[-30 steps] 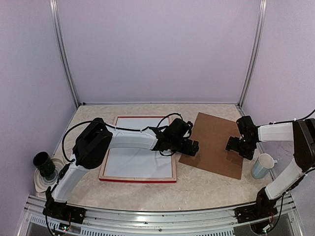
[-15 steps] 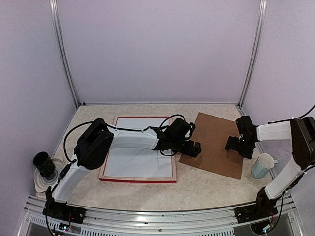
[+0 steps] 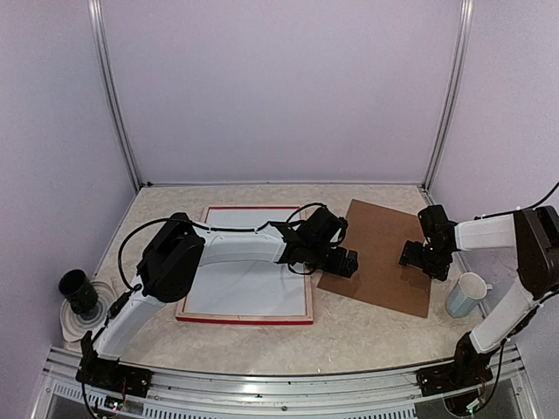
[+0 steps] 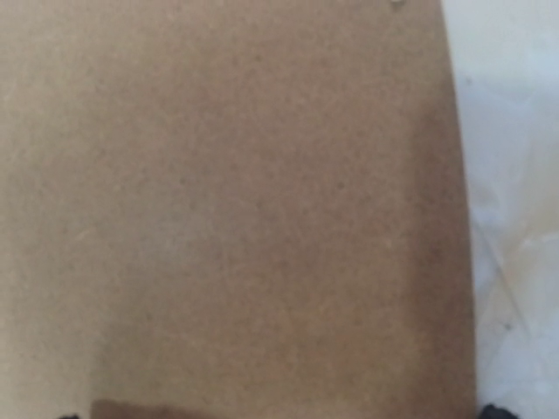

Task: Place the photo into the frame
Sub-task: Move the backboard to the center of the board.

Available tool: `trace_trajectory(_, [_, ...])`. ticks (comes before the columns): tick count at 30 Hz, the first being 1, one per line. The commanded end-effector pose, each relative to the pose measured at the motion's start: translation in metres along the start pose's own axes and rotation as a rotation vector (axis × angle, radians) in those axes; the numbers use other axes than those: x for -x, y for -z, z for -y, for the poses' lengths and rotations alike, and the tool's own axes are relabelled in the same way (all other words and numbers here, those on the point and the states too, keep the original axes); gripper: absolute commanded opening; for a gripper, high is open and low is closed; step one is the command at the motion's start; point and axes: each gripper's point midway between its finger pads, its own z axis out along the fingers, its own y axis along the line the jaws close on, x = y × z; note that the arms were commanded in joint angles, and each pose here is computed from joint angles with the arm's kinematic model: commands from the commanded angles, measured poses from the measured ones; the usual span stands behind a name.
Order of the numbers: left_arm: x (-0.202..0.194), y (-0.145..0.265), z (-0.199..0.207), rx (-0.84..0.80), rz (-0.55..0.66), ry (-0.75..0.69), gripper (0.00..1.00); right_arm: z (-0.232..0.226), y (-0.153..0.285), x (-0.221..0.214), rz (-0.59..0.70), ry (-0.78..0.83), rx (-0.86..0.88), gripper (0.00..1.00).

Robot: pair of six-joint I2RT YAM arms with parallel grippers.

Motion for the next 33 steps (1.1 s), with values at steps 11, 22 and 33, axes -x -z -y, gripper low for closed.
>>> trace_trajectory(11, [0.024, 0.027, 0.016, -0.119, 0.084, 0.056, 0.99, -0.003, -0.022, -0.023, -0.094, 0.027, 0.042, 0.99])
trace_trajectory(22, [0.052, 0.053, 0.038, -0.229, 0.16, 0.073, 0.99, -0.003, -0.021, -0.027, -0.101, 0.033, 0.059, 0.99])
trace_trajectory(33, [0.057, 0.037, -0.01, 0.073, 0.144, 0.101, 0.99, -0.004, -0.018, -0.03, -0.102, 0.029, 0.076, 0.99])
